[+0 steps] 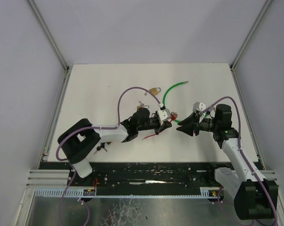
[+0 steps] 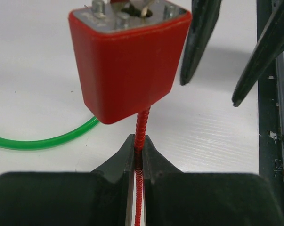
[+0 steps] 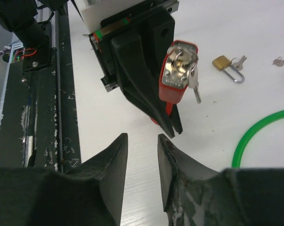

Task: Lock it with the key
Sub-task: Pick up the lock from the center of the board.

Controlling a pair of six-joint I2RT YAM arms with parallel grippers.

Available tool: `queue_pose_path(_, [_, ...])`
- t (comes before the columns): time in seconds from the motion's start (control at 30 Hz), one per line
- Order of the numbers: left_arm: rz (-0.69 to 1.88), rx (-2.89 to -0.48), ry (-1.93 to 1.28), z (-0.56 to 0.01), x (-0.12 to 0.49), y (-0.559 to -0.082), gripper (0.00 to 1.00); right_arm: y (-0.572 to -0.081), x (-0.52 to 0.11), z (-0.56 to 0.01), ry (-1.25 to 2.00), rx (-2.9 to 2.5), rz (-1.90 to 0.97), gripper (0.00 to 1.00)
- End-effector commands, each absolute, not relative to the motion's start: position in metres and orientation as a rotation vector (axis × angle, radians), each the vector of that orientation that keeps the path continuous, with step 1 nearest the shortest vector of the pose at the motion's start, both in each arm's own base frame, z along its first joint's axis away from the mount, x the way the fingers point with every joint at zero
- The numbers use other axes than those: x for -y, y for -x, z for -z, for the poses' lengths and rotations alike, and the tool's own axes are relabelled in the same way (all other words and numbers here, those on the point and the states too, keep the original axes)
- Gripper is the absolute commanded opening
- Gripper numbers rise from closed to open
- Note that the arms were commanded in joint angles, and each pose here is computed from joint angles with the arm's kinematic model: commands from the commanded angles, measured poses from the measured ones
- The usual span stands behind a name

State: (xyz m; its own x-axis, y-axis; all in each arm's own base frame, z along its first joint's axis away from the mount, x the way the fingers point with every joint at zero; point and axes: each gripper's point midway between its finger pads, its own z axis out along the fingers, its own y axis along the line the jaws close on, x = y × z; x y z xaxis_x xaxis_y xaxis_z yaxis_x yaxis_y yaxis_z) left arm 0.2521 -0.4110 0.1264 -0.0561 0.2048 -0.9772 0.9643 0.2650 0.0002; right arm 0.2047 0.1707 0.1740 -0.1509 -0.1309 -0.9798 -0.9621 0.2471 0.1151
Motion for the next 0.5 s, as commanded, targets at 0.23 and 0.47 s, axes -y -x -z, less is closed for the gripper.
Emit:
queue_pose_path(0.23, [0.927,-1.377,-1.071,-0.164,0.415,-0.26,0.01,-0.231,-0.187,-0.205,1.012,-1.353,-0.97,0.48])
queue_pose_path(0.47, [0.93,-1.385,-1.067,-0.162,0.417,-0.261,0.01,-0.227,-0.196,-0.211,1.011,-1.294,-0.992,0.49])
